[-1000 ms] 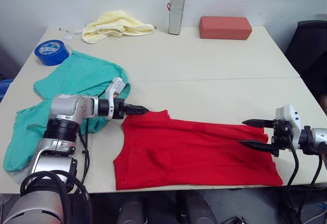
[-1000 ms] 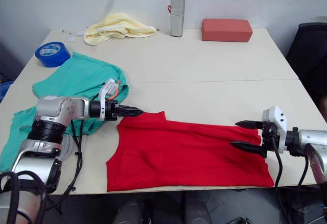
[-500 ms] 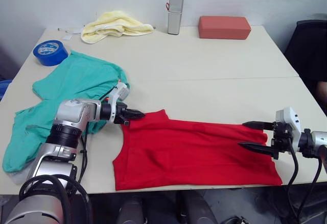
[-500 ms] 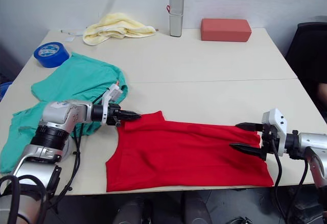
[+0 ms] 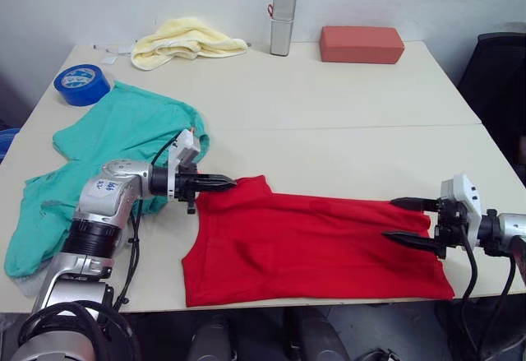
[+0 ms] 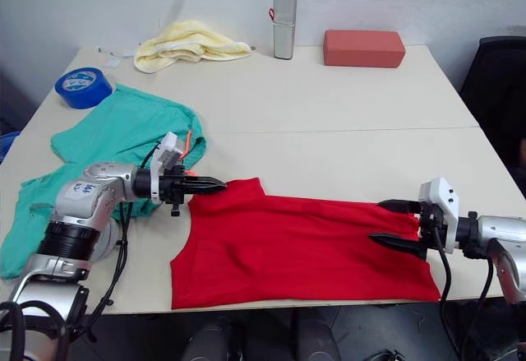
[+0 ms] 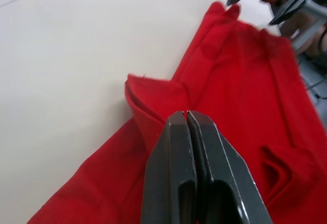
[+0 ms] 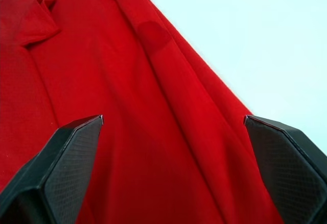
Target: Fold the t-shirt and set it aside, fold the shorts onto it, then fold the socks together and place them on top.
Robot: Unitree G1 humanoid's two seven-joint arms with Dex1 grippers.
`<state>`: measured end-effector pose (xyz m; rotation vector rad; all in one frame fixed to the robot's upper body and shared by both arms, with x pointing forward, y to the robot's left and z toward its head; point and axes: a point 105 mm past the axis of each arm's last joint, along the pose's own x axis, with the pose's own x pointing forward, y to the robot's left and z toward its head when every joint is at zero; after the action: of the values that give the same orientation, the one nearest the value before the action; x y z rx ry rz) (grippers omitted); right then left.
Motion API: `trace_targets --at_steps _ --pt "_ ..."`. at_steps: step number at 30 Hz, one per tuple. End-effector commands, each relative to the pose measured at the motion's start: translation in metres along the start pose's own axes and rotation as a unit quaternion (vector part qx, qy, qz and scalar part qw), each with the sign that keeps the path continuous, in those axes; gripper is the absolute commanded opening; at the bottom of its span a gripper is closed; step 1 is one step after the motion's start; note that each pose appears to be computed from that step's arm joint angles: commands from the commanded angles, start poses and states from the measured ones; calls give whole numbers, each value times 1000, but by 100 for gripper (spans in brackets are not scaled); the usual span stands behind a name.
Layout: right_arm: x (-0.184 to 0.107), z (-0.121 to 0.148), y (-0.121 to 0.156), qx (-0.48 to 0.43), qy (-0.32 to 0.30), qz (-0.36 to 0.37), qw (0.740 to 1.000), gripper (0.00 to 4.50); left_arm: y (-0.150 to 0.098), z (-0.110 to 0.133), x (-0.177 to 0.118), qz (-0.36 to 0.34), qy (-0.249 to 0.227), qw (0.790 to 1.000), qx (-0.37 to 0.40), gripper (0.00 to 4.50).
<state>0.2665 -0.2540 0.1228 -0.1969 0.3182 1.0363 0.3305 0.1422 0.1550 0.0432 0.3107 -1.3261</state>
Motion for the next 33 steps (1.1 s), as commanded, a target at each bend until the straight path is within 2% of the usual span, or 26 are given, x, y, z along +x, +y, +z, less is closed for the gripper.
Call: trace_targets --at_steps 1,3,11,18,23,26,32,33 --pt "-5 12 -1 -23 -13 -10 1000 450 -15 -7 -9 -41 37 996 66 2" --pt "-5 11 -1 -23 -13 -13 1000 450 -22 -19 -10 -64 65 991 100 2" --pt "0 9 0 -39 -11 -16 999 450 -28 -40 -10 -81 94 978 167 2" --pt "6 7 5 -47 -9 1 999 450 -31 -50 -6 -85 100 967 220 2" --pt "1 13 7 -35 -26 10 999 450 -36 -49 -4 -93 86 965 231 2" --pt "-2 21 11 -14 -46 27 998 388 -40 -44 -4 -97 72 963 239 65" --pt "6 30 7 -2 -63 30 998 190 -59 -45 -20 -135 86 954 253 239" --pt "8 33 3 -1 -74 21 997 156 -62 -45 -21 -139 89 956 243 243"
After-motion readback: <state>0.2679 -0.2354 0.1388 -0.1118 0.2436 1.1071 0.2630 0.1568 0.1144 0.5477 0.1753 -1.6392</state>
